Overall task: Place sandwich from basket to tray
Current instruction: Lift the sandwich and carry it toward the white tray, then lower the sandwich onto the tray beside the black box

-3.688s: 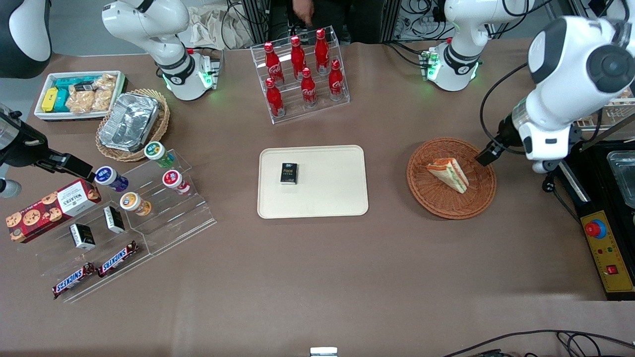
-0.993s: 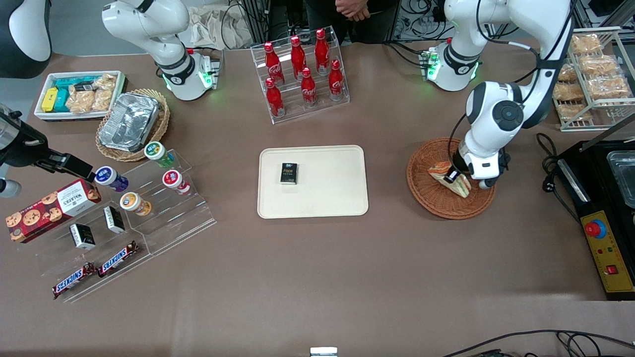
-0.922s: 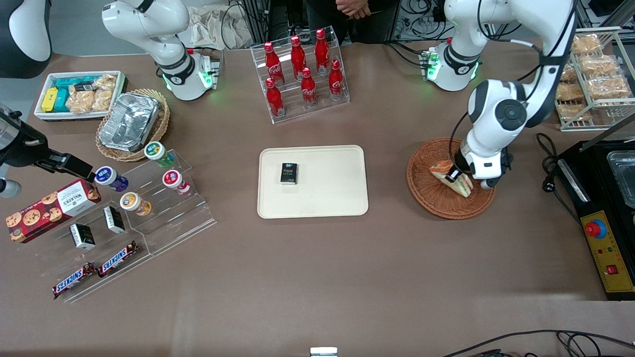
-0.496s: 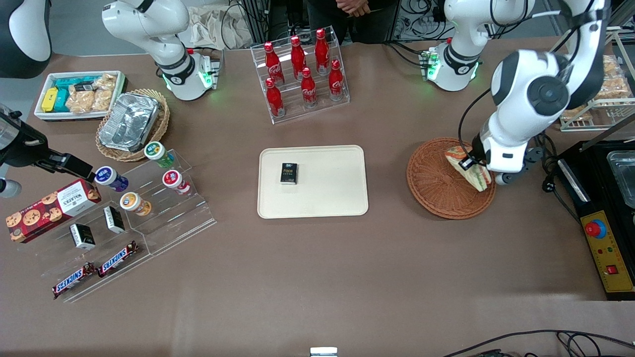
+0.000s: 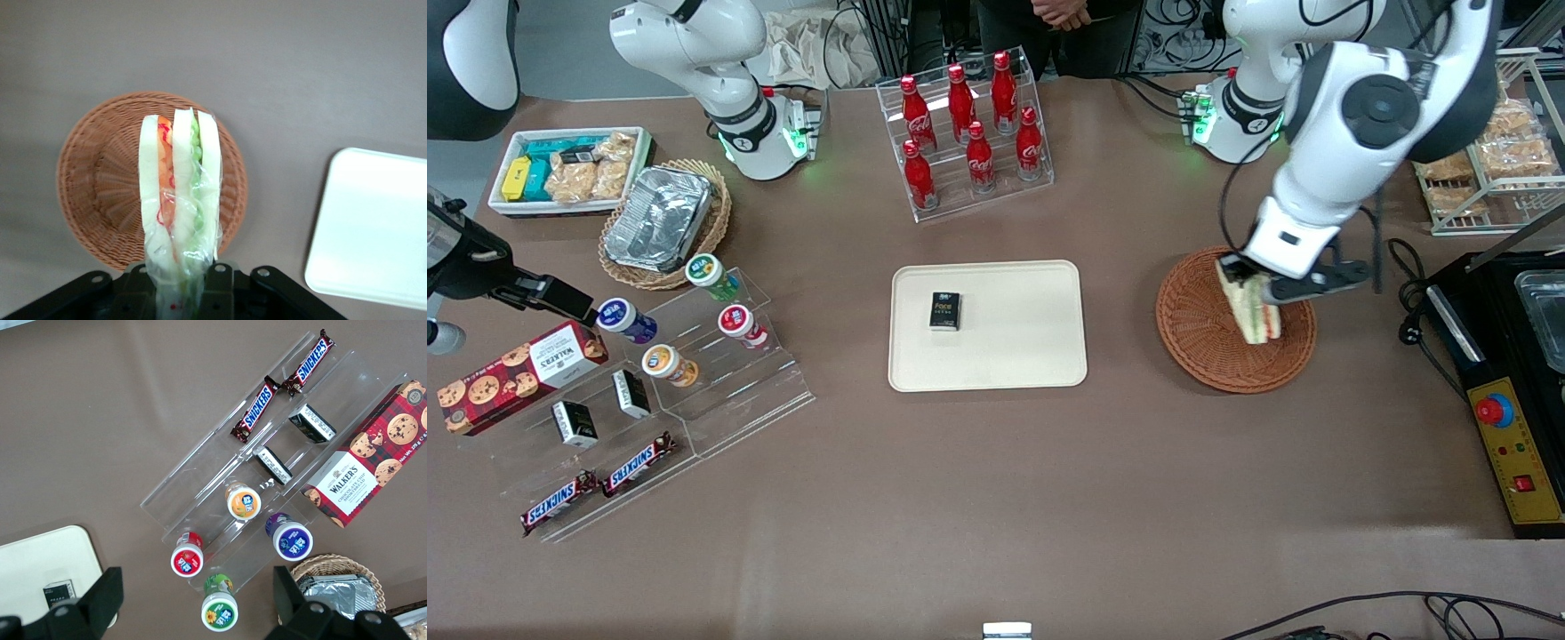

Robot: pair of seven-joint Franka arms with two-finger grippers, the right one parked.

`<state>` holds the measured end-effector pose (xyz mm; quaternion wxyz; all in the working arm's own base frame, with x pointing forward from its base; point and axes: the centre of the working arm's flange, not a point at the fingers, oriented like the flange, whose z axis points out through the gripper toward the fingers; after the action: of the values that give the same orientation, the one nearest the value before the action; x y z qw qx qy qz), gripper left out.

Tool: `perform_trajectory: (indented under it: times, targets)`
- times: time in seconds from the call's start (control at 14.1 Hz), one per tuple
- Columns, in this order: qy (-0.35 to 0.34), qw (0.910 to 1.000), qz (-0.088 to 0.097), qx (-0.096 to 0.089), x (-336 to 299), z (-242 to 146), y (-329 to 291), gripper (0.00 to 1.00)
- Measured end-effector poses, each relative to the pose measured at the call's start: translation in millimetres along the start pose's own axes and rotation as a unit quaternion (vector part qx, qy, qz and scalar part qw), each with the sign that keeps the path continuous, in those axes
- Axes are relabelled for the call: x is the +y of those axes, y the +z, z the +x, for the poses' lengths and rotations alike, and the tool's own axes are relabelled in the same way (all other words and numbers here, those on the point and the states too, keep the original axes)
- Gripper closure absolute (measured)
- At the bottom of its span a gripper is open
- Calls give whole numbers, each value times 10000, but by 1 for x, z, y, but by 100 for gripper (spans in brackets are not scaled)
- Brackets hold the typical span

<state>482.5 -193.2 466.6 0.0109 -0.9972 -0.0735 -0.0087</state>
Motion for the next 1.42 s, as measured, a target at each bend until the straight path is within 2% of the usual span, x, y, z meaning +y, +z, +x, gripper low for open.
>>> perform_trajectory:
  times: [0.14,0.35,0.64,0.78,0.92,1.42]
  targets:
    - [353,9994,-25,19,34,-13,-2,80]
    - [788,9968,-110,-96,88,-33,6,80]
    - [854,9957,-230,-293,166,-69,23,80]
    - [917,9947,-348,-311,190,-78,39,80]
    - [966,9937,-460,-338,209,-85,63,80]
    - [1106,9922,-468,-322,249,-97,185,80]
